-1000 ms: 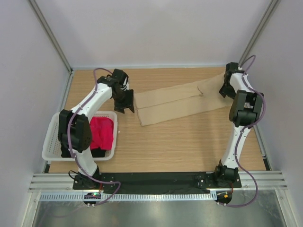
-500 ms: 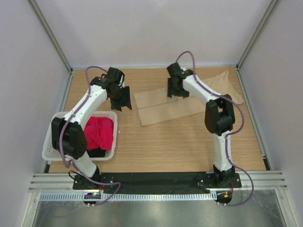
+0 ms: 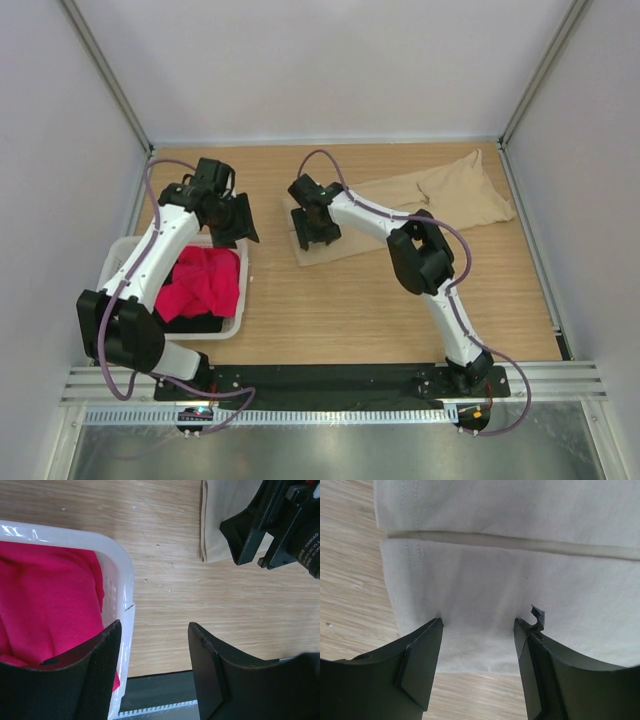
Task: Fold and stack the t-shirts
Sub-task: Fold the tshirt
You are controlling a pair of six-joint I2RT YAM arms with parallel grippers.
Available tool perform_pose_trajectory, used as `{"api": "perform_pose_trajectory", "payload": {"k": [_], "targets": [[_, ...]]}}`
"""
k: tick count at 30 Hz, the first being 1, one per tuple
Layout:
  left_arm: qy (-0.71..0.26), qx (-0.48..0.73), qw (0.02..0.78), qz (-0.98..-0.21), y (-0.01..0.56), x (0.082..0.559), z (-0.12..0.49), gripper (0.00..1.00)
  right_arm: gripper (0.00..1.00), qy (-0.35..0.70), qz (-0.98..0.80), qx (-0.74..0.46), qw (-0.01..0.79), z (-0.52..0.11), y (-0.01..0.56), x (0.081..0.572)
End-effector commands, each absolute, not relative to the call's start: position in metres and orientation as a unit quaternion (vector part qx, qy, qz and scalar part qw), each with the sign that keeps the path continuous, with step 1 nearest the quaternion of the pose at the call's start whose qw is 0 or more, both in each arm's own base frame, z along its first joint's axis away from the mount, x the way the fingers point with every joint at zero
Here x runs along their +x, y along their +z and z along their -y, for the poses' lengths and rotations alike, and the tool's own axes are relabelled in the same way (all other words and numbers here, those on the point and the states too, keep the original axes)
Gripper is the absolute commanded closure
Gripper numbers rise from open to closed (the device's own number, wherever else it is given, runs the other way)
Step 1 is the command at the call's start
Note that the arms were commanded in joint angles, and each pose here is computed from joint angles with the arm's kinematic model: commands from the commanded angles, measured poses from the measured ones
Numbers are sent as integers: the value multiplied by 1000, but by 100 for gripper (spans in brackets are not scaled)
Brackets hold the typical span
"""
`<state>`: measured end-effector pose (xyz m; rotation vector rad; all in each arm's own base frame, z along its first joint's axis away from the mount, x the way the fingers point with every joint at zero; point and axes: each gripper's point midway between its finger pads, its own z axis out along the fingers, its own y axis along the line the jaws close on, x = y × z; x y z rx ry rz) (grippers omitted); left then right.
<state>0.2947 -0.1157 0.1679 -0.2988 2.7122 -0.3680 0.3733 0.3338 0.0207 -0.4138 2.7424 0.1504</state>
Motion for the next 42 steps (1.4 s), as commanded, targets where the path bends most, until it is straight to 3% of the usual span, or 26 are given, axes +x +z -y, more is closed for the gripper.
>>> {"api": "perform_pose_trajectory", "payload": {"k": [1, 5, 8, 12, 15, 19, 23, 26, 30, 38, 42], "targets": [[-142, -109, 211, -961, 180, 296, 116, 43, 34, 16, -975, -161, 152, -308, -1, 347], [-143, -111, 213, -960, 179, 296, 116, 43, 34, -8, -978, -158, 134, -275, -6, 311], [-142, -111, 207, -962, 174, 298, 116, 43, 33, -32, -984, -156, 81, -229, -14, 254], [-148, -110, 202, -962, 172, 302, 120, 43, 33, -3, -987, -144, 69, -201, 26, 202], [-152, -111, 201, -961, 171, 307, 123, 42, 30, 1, -985, -122, 125, -181, 74, 198], [-160, -110, 198, -961, 171, 314, 128, 43, 25, 9, -979, -13, 201, -145, 122, 242], [-177, -109, 183, -961, 168, 318, 137, 43, 25, -11, -945, 166, 282, -70, 145, 337], [-187, -110, 181, -959, 166, 321, 141, 43, 24, -42, -912, 231, 336, -31, 161, 392], [-194, -104, 186, -958, 164, 322, 143, 43, 24, -91, -882, 319, 335, 30, 137, 449], [-169, -93, 184, -964, 148, 314, 133, 43, 23, -100, -861, 337, 368, 47, 113, 542], [-157, -85, 182, -967, 145, 306, 128, 43, 24, -130, -870, 323, 348, 67, 86, 559]]}}
